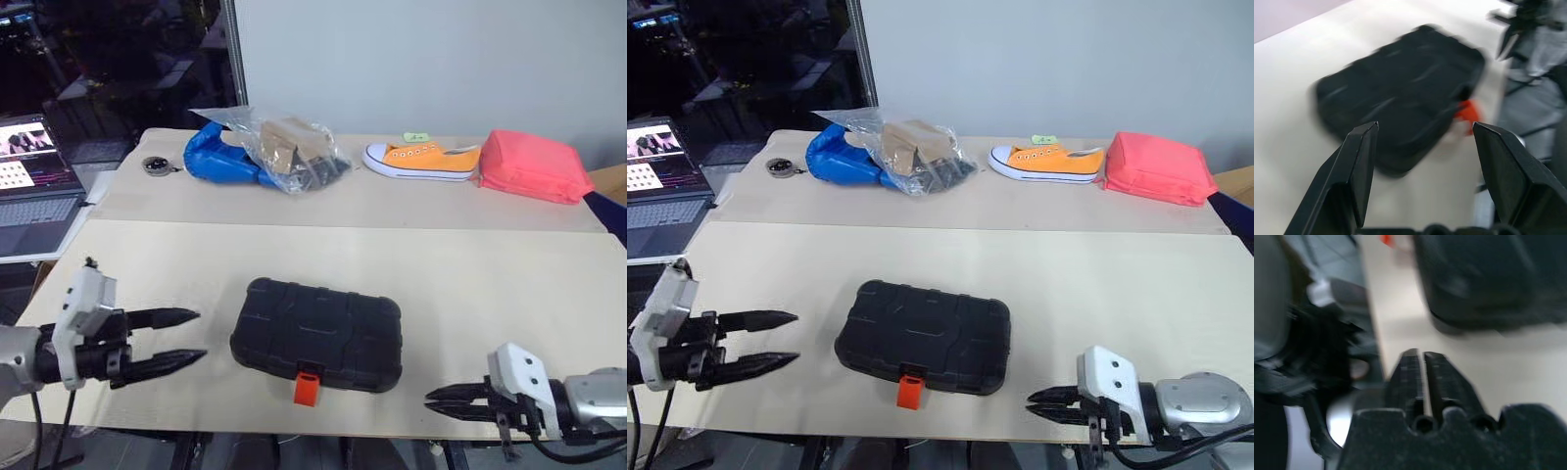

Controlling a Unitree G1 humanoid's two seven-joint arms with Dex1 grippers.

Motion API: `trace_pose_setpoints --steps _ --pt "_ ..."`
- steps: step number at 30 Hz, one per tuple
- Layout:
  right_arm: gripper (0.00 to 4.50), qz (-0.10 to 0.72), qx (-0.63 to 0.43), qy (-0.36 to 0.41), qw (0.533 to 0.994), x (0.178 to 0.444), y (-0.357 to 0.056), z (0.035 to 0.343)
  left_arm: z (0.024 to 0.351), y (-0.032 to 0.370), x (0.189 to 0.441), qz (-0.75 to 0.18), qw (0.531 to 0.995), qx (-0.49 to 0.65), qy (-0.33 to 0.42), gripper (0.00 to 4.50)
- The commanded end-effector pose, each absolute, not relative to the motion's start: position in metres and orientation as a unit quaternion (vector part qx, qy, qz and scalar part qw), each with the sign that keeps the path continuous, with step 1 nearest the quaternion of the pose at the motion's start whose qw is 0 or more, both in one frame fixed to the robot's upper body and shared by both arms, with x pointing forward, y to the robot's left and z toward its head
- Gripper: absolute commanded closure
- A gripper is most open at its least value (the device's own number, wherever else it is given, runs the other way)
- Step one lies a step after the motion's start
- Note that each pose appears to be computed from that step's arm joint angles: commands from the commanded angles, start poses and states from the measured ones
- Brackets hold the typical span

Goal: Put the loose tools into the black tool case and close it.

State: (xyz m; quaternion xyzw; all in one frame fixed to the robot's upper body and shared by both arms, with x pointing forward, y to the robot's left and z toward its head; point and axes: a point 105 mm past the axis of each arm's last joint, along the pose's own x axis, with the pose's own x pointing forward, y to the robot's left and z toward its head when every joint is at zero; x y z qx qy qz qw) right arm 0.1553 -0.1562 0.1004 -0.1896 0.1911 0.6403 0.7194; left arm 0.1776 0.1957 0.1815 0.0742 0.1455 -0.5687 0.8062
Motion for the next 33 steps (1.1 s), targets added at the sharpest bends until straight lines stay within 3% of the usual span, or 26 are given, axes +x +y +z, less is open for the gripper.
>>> trace_pose_setpoints --steps 1,8,13,18,21,24,27,30,33 --pt "4.48 0.613 -0.237 0.182 0.731 0.177 -0.143 0.080 0.190 0.176 0.170 -0.592 0.791 0.095 0.126 1.23" --pt "4.48 0.486 -0.199 0.141 0.840 0.241 -0.137 0.092 0.190 0.160 0.165 -0.599 0.786 0.097 0.115 1.23" --pt "4.48 0.409 -0.148 0.110 0.894 0.287 -0.132 0.109 0.191 0.151 0.169 -0.592 0.793 0.105 0.101 1.23" --pt "4.48 0.362 -0.126 0.093 0.919 0.330 -0.104 0.114 0.189 0.144 0.182 -0.573 0.806 0.116 0.089 1.23" --pt "4.48 0.369 -0.108 0.086 0.919 0.336 -0.087 0.117 0.188 0.137 0.192 -0.561 0.815 0.119 0.080 1.23" --pt "4.48 0.406 -0.111 0.089 0.903 0.323 -0.088 0.122 0.185 0.135 0.200 -0.547 0.825 0.120 0.077 1.23" --pt "3.73 0.449 -0.114 0.097 0.881 0.299 -0.098 0.130 0.172 0.137 0.206 -0.537 0.829 0.129 0.091 1.23" --pt "2.59 0.494 -0.101 0.117 0.856 0.276 -0.095 0.136 0.156 0.142 0.210 -0.528 0.831 0.133 0.110 1.23" --pt "1.74 0.529 -0.117 0.159 0.825 0.254 -0.091 0.129 0.143 0.141 0.213 -0.528 0.832 0.122 0.120 1.23"
